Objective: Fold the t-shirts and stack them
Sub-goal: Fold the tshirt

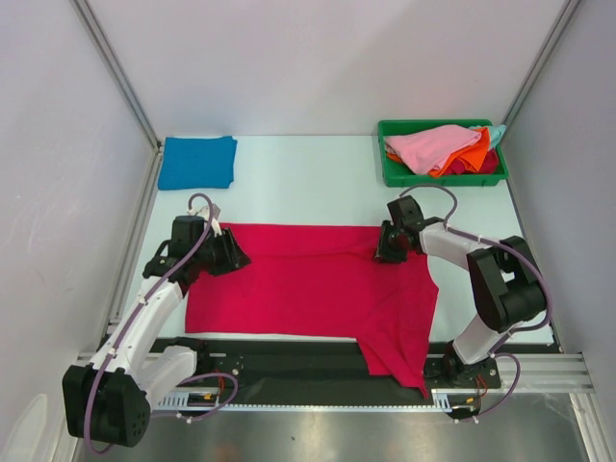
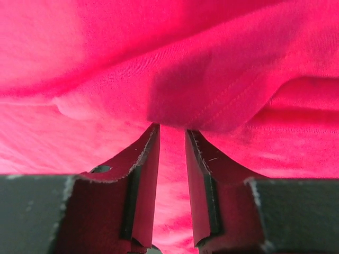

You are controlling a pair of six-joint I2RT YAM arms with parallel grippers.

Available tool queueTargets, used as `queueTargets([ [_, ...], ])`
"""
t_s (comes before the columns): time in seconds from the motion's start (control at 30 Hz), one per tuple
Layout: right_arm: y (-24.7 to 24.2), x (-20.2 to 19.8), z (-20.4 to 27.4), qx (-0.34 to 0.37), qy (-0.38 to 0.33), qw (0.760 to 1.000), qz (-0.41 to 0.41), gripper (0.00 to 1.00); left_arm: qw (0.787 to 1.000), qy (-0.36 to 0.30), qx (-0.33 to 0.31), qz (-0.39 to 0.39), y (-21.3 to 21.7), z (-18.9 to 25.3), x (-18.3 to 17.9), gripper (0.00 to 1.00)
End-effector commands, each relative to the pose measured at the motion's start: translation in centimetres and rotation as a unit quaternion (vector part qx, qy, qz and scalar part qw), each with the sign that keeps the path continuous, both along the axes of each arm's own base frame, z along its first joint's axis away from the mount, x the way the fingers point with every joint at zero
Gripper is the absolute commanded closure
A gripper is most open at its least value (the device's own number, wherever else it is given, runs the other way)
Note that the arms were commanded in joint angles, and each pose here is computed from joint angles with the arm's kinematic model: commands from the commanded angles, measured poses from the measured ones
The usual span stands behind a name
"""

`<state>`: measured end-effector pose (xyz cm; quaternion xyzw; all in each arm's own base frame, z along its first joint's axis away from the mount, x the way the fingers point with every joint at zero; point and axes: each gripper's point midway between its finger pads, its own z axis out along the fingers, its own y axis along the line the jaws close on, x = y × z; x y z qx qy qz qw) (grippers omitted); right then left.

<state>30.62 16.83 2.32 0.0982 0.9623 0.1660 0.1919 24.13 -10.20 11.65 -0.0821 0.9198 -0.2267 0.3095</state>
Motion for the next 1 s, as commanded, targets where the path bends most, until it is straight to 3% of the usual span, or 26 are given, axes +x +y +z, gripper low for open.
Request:
queueTargets([
  [0.0,0.5,2.0,0.7,0.002,-0.021,1.000,-0.014,0.71,1.000,-0.013,-0.010,-0.004,-0.5,0.5,0.3,0.54],
  [0.33,0.3,1.7,1.0,-0.019,-0.016,1.000,-0.017,0.87,1.000,-0.014,-0.011,-0.007,-0.6,0.6,0.3,0.54],
  [0.57,1.4,-1.1,3.1,-0.007,0.016,1.000,-0.012,0.94,1.000,-0.018,-0.011,-0.006,-0.6,0.7,0.2,0.53],
  [0.63,1.6,-2.3,3.1,0.008,0.033,0.999,-0.022,0.99,1.000,-0.021,-0.011,-0.006,-0.6,0.8,0.3,0.53],
  [0.97,1.5,-5.5,3.4,0.034,0.076,0.990,-0.110,1.00,0.999,-0.037,-0.010,0.005,-0.3,1.3,0.4,0.53],
])
